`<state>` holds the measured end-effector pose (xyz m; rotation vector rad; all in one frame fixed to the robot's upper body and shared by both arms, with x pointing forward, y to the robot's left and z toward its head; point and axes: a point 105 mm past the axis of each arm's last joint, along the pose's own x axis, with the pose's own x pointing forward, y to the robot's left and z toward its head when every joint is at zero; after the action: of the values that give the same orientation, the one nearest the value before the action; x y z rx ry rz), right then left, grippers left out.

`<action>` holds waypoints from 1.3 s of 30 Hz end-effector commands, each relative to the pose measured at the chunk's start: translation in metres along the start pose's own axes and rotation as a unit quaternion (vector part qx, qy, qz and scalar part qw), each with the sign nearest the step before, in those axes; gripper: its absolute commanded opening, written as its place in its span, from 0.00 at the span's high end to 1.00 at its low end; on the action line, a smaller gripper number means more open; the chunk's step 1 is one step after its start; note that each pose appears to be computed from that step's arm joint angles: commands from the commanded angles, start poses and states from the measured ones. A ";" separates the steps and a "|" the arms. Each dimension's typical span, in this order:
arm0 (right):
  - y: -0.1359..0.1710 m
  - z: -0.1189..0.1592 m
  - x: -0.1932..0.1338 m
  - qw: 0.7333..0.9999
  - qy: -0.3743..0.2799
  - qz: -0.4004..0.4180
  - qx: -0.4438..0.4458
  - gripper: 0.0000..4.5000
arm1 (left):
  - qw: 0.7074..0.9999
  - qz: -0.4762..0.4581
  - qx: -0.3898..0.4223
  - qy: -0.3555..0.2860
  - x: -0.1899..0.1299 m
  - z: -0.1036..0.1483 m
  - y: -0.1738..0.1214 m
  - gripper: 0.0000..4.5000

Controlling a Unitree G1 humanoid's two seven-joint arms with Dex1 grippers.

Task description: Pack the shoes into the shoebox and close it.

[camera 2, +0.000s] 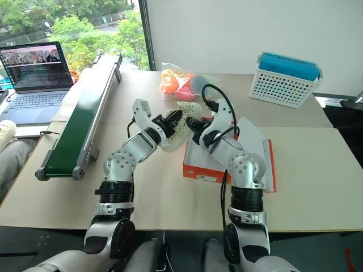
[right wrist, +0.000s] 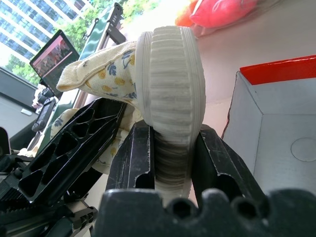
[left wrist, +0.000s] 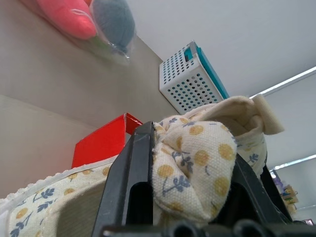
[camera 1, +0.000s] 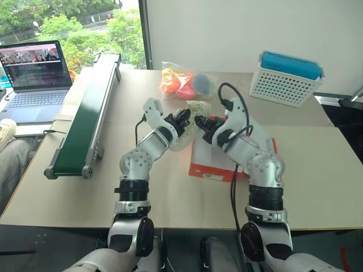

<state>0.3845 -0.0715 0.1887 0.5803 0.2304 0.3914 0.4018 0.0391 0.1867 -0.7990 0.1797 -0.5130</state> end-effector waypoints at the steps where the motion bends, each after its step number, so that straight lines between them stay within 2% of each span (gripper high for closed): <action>1: -0.002 0.024 -0.007 0.999 -0.052 -0.007 0.008 0.85 | 0.997 -0.060 0.044 -0.006 -0.003 0.004 -0.028 0.73; 3: -0.004 0.029 -0.009 0.998 -0.064 -0.014 0.013 0.85 | 0.995 -0.070 0.066 -0.011 -0.005 0.004 -0.030 0.58; 7: -0.010 0.060 -0.019 0.994 -0.107 -0.028 0.023 0.85 | 0.975 -0.102 0.195 0.001 -0.015 0.002 -0.034 0.25; 12: -0.019 0.107 -0.039 0.990 -0.133 -0.040 0.011 0.85 | 0.966 -0.126 0.225 0.004 -0.032 0.010 -0.027 0.25; 14: -0.024 0.122 -0.048 0.993 -0.108 -0.046 -0.007 0.85 | 0.963 -0.130 0.238 0.012 -0.038 0.011 -0.021 0.25; 17: -0.030 0.126 -0.054 0.996 -0.046 -0.053 -0.053 0.85 | 0.957 -0.148 0.248 0.029 -0.043 0.004 -0.020 0.25; 20: -0.035 0.119 -0.057 0.995 0.047 -0.048 -0.080 0.85 | 0.938 -0.199 0.276 0.062 -0.054 -0.011 -0.026 0.25; 23: -0.039 0.109 -0.058 0.987 0.135 -0.044 -0.081 0.85 | 0.905 -0.255 0.323 0.109 -0.067 -0.031 -0.030 0.25; 27: -0.042 0.093 -0.052 0.971 0.220 -0.047 -0.085 0.85 | 0.874 -0.286 0.359 0.159 -0.080 -0.047 -0.020 0.25; 31: -0.055 0.071 -0.049 0.951 0.284 -0.071 -0.102 0.85 | 0.873 -0.287 0.362 0.157 -0.079 -0.045 -0.019 0.25; 39: -0.084 0.037 -0.037 0.916 0.357 -0.101 -0.152 0.85 | 0.874 -0.288 0.358 0.155 -0.080 -0.054 -0.023 0.25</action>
<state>0.3829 -0.1651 0.1704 0.1181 0.9290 0.4196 0.3113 0.0363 0.1527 -0.0291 0.0808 -1.1754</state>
